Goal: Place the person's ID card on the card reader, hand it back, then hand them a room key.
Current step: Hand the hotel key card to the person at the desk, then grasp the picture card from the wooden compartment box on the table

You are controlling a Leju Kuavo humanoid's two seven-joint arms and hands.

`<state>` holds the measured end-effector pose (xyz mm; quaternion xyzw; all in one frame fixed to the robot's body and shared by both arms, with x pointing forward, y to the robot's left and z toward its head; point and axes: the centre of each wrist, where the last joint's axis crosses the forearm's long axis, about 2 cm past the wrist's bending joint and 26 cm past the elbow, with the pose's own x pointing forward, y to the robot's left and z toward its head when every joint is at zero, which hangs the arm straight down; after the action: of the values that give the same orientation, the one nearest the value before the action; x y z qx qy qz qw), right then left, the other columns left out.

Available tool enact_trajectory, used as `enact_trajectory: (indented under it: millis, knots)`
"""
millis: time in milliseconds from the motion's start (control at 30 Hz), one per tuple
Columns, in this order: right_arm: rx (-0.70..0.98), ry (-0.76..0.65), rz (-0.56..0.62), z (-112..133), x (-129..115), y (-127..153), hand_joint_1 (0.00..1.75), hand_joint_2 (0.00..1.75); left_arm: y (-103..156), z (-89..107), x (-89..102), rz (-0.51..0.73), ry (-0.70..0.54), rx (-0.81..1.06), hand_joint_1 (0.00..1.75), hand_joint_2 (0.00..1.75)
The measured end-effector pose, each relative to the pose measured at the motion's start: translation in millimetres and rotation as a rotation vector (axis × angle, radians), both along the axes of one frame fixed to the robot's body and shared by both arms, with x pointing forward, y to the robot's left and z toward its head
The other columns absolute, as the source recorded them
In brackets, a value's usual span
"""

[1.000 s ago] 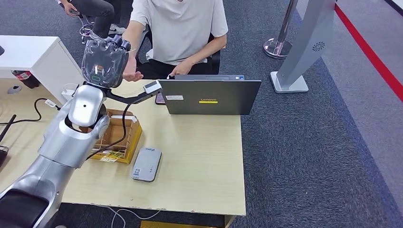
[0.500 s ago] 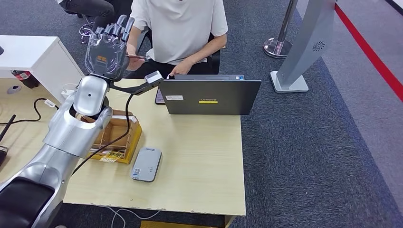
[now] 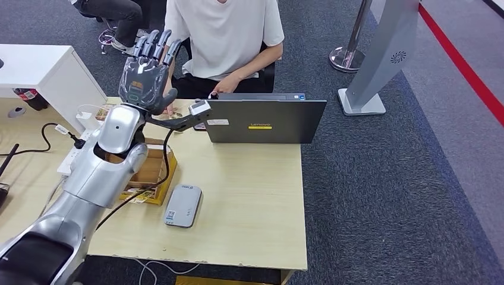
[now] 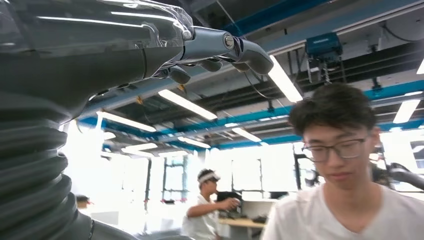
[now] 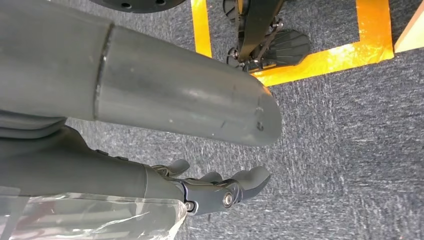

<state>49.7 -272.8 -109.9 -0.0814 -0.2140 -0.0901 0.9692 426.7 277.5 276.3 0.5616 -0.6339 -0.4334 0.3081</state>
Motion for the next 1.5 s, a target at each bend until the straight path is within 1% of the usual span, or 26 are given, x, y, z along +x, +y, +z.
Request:
enact_trajectory:
  millis: [67,133,300,400,467,533,567,667,800,967,1100,1267,1500]
  knots:
    - [0.002,0.001,-0.027,0,-2,0,0.0,0.0,-6,-14.1,-22.3,-0.074,0.018,-0.036,0.0,1.75]
    - [0.002,0.0,-0.056,0,-4,0,0.0,0.0,-10,-31.2,-51.0,-0.135,0.025,-0.046,0.0,1.75]
    - [-0.001,0.01,-0.121,-1,-12,0,0.0,0.0,-8,-78.6,-140.5,-0.243,-0.013,-0.01,0.0,1.75]
    - [0.001,0.013,-0.151,-2,-15,0,0.0,0.0,-5,-98.6,-191.8,-0.288,-0.007,0.003,0.0,1.75]
    - [0.003,0.012,-0.168,-2,-16,1,0.0,0.0,-2,-107.1,-217.7,-0.289,0.033,0.002,0.0,1.75]
    - [0.006,0.013,-0.181,-2,-17,1,0.0,0.0,1,-113.9,-235.4,-0.259,0.096,0.001,0.0,1.75]
    - [0.007,0.014,-0.186,-2,-17,1,0.0,0.0,4,-116.7,-241.0,-0.241,0.125,0.004,0.0,1.75]
    - [0.008,0.015,-0.193,-2,-18,2,0.0,0.0,13,-120.5,-249.0,-0.208,0.164,0.015,0.0,1.75]
    - [0.009,0.016,-0.197,-2,-18,2,0.0,0.0,18,-122.2,-253.1,-0.18,0.198,0.021,0.0,1.75]
    - [0.011,0.022,-0.189,-2,-18,2,0.0,0.0,32,-125.0,-248.4,-0.07,0.256,0.032,0.0,1.75]
    - [0.013,0.023,-0.18,-2,-18,2,0.0,0.0,43,-134.3,-243.6,-0.007,0.293,0.039,0.0,1.75]
    - [0.013,0.024,-0.169,-2,-17,2,0.0,0.0,43,-148.4,-242.0,0.033,0.309,0.022,0.0,1.75]
    - [0.014,0.025,-0.159,-2,-17,2,0.0,0.0,41,-161.4,-237.5,0.072,0.328,-0.004,0.0,1.75]
